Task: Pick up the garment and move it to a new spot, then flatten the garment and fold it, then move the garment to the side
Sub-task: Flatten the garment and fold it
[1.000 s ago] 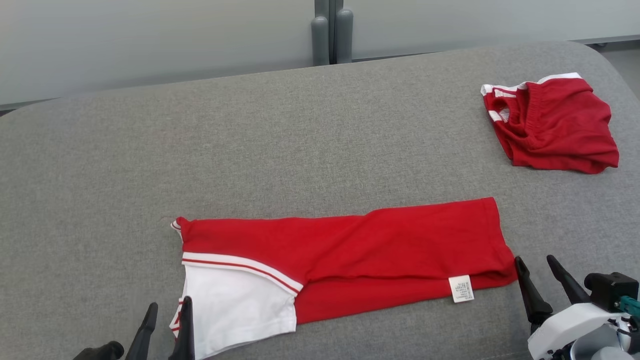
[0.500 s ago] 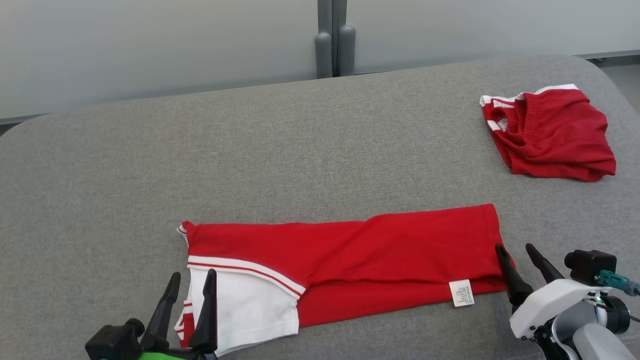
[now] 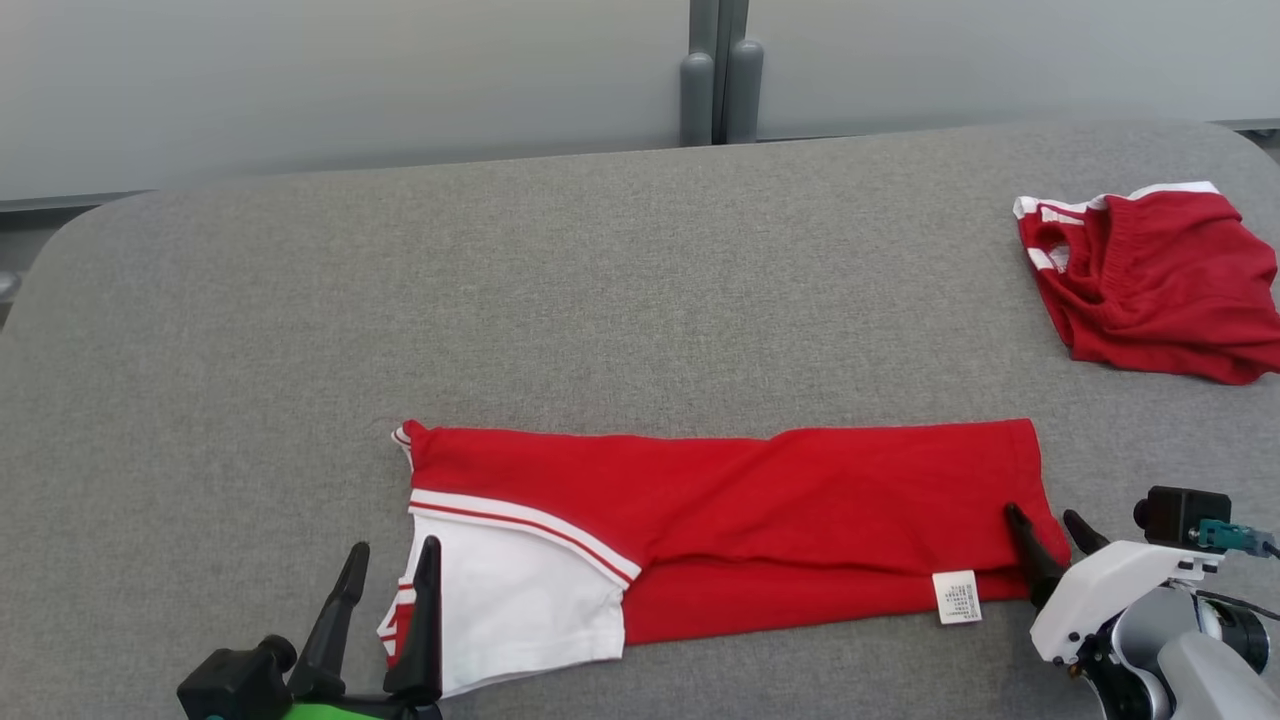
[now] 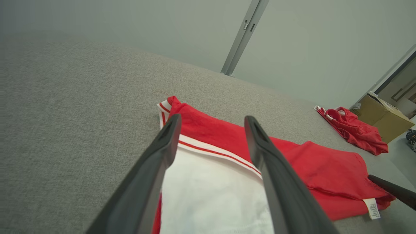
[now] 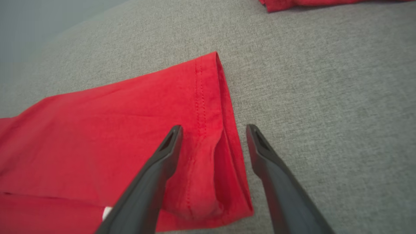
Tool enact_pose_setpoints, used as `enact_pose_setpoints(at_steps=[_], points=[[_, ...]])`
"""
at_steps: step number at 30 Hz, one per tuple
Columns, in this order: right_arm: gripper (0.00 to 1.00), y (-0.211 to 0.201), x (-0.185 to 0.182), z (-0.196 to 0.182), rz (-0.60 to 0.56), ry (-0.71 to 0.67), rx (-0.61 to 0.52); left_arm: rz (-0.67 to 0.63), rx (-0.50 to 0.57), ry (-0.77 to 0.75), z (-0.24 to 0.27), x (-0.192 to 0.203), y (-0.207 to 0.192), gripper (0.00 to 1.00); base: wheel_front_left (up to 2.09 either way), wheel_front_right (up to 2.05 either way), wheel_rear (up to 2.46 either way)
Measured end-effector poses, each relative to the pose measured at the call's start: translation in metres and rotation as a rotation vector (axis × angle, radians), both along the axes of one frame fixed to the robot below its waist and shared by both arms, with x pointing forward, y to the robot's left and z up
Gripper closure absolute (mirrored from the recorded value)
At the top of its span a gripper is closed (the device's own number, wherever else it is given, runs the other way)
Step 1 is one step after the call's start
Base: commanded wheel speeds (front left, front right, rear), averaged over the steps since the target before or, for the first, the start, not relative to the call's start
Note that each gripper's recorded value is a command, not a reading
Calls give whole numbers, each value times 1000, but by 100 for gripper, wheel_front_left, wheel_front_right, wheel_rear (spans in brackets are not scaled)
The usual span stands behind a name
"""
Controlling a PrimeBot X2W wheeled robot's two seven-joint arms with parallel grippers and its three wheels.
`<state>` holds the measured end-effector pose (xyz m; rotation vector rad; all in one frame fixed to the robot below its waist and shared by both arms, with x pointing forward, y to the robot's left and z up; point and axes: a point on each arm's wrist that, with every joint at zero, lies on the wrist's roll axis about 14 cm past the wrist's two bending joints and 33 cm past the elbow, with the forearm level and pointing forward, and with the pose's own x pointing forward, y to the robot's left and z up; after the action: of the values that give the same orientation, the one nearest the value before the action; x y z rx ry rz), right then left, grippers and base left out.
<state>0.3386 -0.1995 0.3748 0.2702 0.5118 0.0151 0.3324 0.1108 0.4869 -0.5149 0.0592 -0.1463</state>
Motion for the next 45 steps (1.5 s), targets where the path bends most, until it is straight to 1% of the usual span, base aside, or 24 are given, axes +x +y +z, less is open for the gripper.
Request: enact_pose_setpoints(at_steps=[5,11,12,13,14,17,18,22,28,33,45], points=[[0,0,-5,-13,-6,66,14,10,-1,2,0,0,2,0,0,0,0],[0,0,-1,-14,-11,78,24,17,-3,5,0,1,2,0,0,0,0],[15,0,0,-14,-12,78,28,17,-3,6,-1,2,2,0,0,0,0],[45,1,0,-14,-8,78,33,16,-3,6,0,2,2,0,0,0,0],[60,2,1,-14,-8,78,33,16,-3,5,0,2,2,0,0,0,0],[88,3,4,-13,-2,74,33,15,-4,7,-1,3,2,0,0,0,0],[100,4,4,-13,0,74,35,15,-4,7,-1,3,1,0,0,0,0],[100,10,4,-14,20,79,54,19,-2,10,-1,4,2,0,0,0,0],[100,3,13,-3,-28,31,93,19,-2,5,0,5,2,0,0,0,0],[100,-24,25,20,-59,-47,54,24,1,-8,4,8,2,0,0,0,0],[100,-98,16,45,-158,-101,-70,-30,-10,-41,14,14,-15,0,0,0,0]])
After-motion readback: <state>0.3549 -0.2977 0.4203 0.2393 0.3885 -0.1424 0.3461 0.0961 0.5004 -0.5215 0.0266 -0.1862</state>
